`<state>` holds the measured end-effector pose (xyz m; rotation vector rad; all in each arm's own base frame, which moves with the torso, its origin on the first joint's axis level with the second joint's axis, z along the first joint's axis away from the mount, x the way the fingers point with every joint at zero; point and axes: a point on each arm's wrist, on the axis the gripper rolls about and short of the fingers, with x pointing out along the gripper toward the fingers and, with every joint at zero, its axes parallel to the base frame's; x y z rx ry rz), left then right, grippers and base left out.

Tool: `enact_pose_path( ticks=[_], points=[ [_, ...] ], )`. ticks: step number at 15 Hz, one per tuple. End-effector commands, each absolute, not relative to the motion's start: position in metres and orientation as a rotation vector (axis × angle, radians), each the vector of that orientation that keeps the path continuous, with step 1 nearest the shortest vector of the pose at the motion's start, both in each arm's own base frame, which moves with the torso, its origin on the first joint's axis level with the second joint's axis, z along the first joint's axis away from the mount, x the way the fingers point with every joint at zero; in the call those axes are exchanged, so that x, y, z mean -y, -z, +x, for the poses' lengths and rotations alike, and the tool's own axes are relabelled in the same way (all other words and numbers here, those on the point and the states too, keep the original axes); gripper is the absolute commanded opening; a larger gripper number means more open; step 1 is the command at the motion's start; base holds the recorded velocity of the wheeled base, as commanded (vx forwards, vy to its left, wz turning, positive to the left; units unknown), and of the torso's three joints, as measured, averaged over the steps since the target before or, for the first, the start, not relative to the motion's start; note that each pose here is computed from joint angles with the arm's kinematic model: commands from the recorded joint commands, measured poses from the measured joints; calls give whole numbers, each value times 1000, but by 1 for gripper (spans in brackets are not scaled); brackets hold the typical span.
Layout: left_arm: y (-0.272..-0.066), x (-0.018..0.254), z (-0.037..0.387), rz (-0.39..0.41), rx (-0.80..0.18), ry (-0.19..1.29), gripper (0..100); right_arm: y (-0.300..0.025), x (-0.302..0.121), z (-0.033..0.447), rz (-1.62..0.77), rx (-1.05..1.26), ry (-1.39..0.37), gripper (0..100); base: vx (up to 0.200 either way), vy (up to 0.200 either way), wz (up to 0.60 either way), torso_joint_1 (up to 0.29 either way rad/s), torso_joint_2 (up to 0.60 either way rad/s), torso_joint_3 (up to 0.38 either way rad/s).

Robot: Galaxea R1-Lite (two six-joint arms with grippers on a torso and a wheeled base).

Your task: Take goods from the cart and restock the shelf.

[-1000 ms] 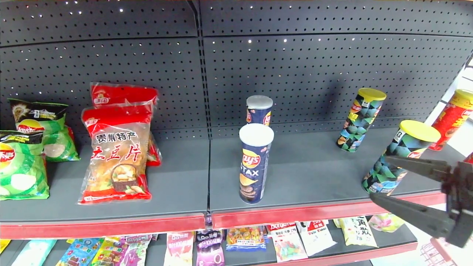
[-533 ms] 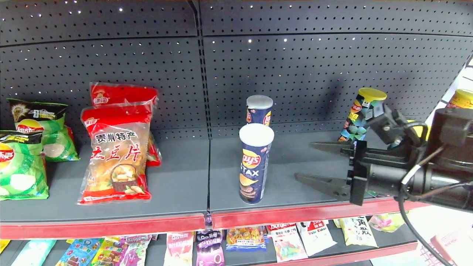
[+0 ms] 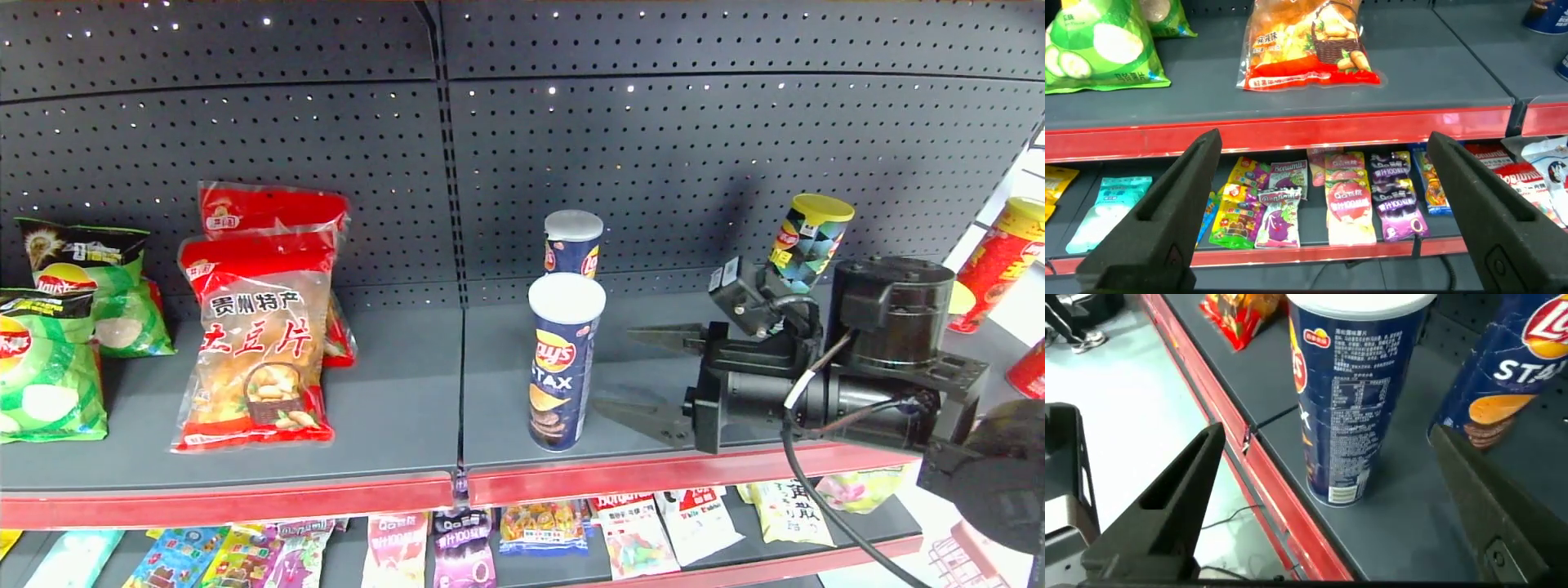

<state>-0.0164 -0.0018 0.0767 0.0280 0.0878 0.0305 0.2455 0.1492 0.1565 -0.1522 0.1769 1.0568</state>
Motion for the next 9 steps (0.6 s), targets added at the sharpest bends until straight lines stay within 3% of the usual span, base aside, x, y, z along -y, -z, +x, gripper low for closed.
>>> enact_pose_path(
  ticks=[1,9],
  points=[
    [-77,2,-16,28,-89,-31,100,-151,-156,250,-154,-191,-1072,100,0,0,0,0,0,0],
    [-77,2,-16,28,-89,-31,100,-156,-173,266,-153,-156,-1092,100,0,0,0,0,0,0]
  ],
)
